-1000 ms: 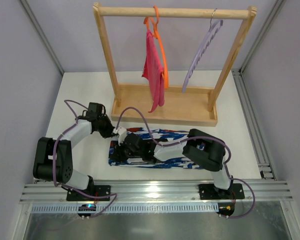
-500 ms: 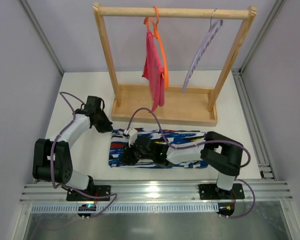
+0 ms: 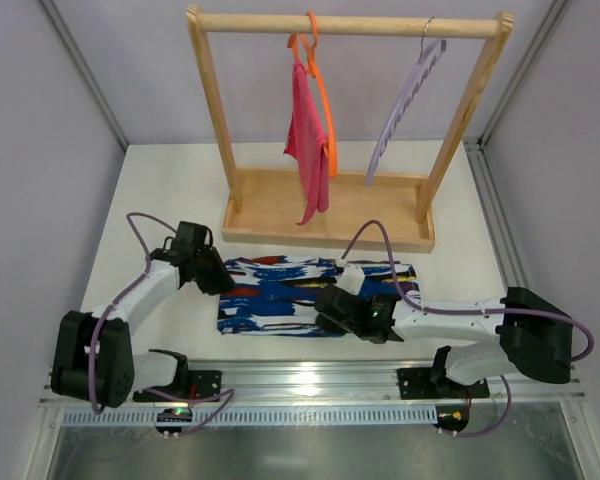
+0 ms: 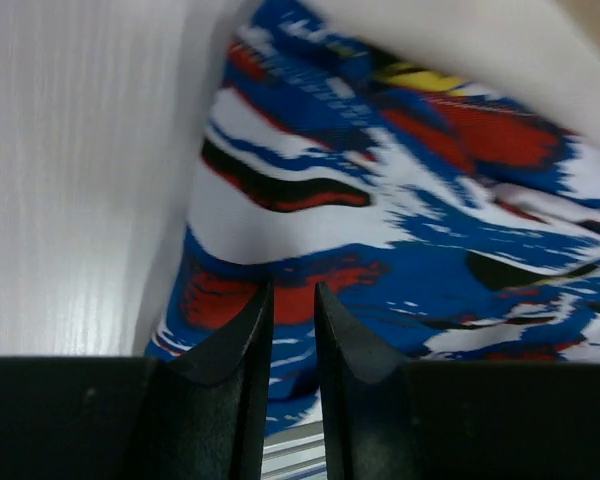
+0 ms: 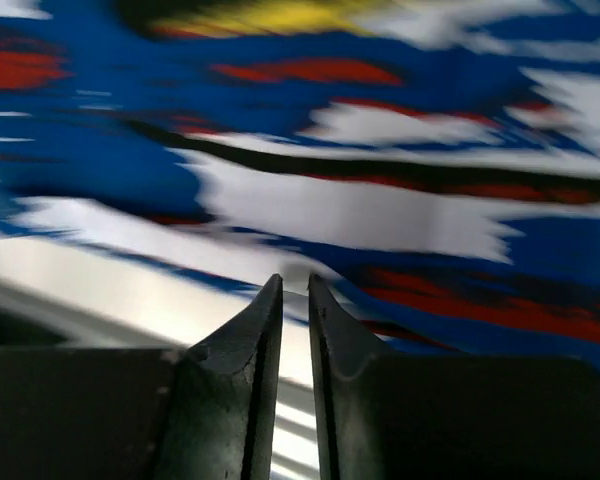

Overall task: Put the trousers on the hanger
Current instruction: Fold the trousers

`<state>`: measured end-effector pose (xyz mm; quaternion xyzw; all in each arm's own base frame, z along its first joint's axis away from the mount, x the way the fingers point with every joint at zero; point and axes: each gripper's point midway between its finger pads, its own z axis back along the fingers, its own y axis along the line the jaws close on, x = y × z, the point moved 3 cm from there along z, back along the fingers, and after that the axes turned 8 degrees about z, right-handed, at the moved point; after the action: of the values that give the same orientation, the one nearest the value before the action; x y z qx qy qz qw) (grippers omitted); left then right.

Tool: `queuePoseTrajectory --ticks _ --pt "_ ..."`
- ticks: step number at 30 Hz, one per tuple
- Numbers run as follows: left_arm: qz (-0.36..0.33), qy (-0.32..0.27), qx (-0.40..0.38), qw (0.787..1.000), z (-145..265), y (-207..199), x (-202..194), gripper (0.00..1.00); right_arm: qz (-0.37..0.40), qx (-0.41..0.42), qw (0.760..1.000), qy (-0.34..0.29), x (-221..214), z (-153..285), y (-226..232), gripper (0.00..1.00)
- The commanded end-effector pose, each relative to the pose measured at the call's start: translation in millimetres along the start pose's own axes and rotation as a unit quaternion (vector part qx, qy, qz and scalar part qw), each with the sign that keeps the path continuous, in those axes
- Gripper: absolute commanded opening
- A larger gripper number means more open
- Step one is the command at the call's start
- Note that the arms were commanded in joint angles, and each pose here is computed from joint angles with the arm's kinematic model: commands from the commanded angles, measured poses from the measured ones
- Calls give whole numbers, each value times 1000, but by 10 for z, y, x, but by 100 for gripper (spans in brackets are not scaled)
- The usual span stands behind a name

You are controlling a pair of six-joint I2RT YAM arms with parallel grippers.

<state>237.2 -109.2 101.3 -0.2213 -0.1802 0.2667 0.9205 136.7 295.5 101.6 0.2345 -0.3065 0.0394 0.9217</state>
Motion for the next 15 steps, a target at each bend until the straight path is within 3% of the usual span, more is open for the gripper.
queuePoseTrajectory --ticks 1,7,13,15 --pt "40 29 37 998 -269 218 -125 22 -85 -145 985 36 -466 -59 -782 18" --pt "44 -21 115 992 -227 442 26 20 -84 -150 984 41 -534 91 -945 17" --pt "7 -94 85 992 255 136 327 28 -90 -94 991 -11 -90 488 -687 18" --pt "-8 -88 15 996 350 -129 341 34 -87 -109 989 -42 93 607 -716 18"
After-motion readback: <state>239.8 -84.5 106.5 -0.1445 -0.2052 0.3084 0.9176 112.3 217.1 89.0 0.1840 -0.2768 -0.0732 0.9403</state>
